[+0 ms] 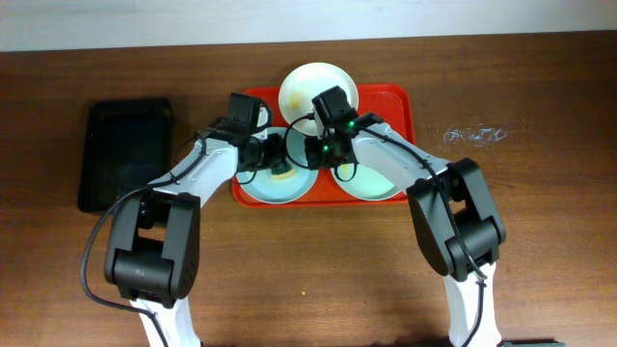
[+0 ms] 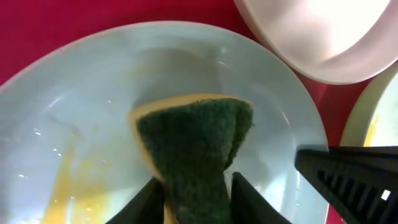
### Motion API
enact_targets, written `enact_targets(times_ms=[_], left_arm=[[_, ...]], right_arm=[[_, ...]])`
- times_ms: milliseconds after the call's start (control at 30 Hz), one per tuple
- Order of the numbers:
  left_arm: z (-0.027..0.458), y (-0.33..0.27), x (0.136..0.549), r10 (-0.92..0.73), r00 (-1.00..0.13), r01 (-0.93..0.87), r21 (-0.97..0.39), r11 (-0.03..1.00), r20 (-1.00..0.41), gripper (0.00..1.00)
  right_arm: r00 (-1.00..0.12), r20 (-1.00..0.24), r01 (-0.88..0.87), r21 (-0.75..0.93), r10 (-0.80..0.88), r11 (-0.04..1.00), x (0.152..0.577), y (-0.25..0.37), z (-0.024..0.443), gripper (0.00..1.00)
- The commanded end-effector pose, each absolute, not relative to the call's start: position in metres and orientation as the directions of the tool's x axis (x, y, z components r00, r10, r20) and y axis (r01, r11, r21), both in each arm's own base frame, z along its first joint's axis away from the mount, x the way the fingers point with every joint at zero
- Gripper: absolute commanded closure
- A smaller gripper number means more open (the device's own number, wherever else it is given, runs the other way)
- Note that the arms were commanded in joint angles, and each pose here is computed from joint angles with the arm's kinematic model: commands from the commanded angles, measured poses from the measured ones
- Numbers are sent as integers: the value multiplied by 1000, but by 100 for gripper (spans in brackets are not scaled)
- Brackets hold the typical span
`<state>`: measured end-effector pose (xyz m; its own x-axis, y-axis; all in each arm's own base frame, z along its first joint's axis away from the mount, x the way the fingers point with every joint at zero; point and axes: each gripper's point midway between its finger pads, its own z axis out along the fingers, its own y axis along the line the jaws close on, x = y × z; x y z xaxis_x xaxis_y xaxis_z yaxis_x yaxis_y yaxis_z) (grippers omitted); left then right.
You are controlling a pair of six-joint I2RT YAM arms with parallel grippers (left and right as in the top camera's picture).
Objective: Clean dirty plates on tray and stack at the side
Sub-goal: 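Scrub the left blue plate with the sponge in the left gripper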
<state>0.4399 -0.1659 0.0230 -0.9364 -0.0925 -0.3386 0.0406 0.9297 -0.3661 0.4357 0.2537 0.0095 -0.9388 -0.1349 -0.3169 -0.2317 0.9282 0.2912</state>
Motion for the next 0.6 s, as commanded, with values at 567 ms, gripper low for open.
enact_targets(times_ms=[567], left_arm=[[43, -89, 455, -97, -923, -101, -9, 995, -373, 100]], right_arm=[[-939, -310, -239, 265, -152, 934, 434, 251, 4, 96]])
